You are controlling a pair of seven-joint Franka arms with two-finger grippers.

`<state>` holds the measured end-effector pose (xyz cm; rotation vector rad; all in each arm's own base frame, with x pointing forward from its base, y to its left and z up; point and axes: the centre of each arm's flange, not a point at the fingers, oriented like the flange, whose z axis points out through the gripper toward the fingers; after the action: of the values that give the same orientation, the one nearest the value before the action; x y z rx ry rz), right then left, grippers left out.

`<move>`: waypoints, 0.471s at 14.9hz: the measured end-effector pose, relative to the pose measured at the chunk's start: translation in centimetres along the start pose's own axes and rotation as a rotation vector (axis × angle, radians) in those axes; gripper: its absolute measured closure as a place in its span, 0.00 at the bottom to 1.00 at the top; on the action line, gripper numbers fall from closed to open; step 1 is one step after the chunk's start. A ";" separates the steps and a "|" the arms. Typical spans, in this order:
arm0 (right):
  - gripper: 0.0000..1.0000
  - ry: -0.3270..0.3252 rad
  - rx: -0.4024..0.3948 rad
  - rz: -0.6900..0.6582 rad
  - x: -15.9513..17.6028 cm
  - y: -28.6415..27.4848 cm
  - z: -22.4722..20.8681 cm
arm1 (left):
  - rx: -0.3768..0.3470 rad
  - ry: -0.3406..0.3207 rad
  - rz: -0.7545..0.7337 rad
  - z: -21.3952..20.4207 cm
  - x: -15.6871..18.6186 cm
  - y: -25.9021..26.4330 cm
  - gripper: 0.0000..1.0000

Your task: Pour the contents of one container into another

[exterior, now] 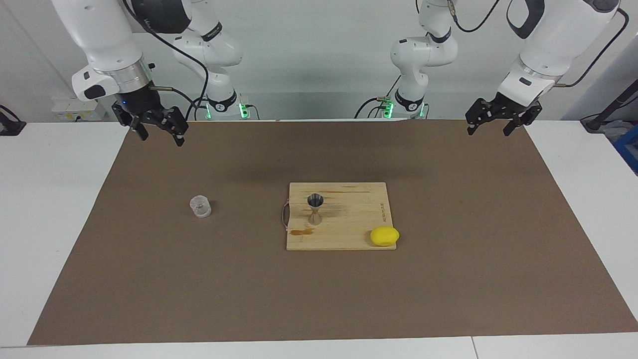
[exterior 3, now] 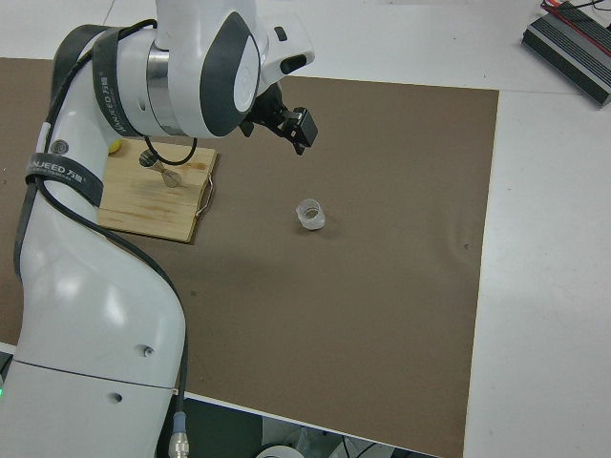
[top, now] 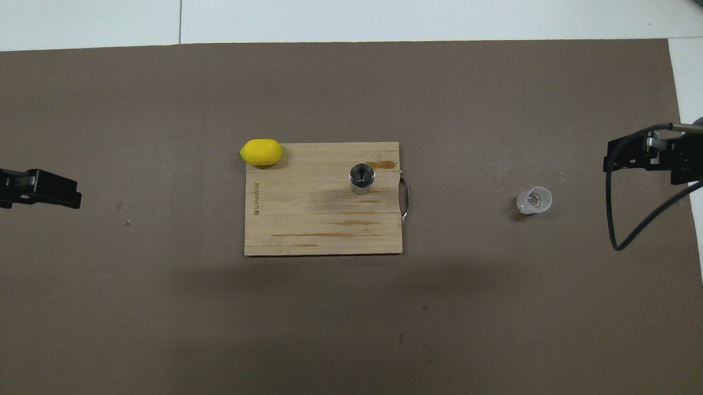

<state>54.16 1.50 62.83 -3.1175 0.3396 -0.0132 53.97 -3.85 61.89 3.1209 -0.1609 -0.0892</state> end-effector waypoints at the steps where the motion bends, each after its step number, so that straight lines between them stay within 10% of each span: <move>1: 0.00 -0.007 -0.002 -0.011 -0.1 0.0 -0.4 | 0.000 0.000 0.000 0.0 0.0 0.0 0.00; 7: 0.00 -0.036 -0.012 -0.081 -0.1 0.3 -0.1 | 0.000 0.000 0.000 0.0 0.0 0.0 0.00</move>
<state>54.04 1.18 62.89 -3.1370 0.2130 0.0451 53.97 -3.85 61.89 3.1209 -0.1609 -0.0892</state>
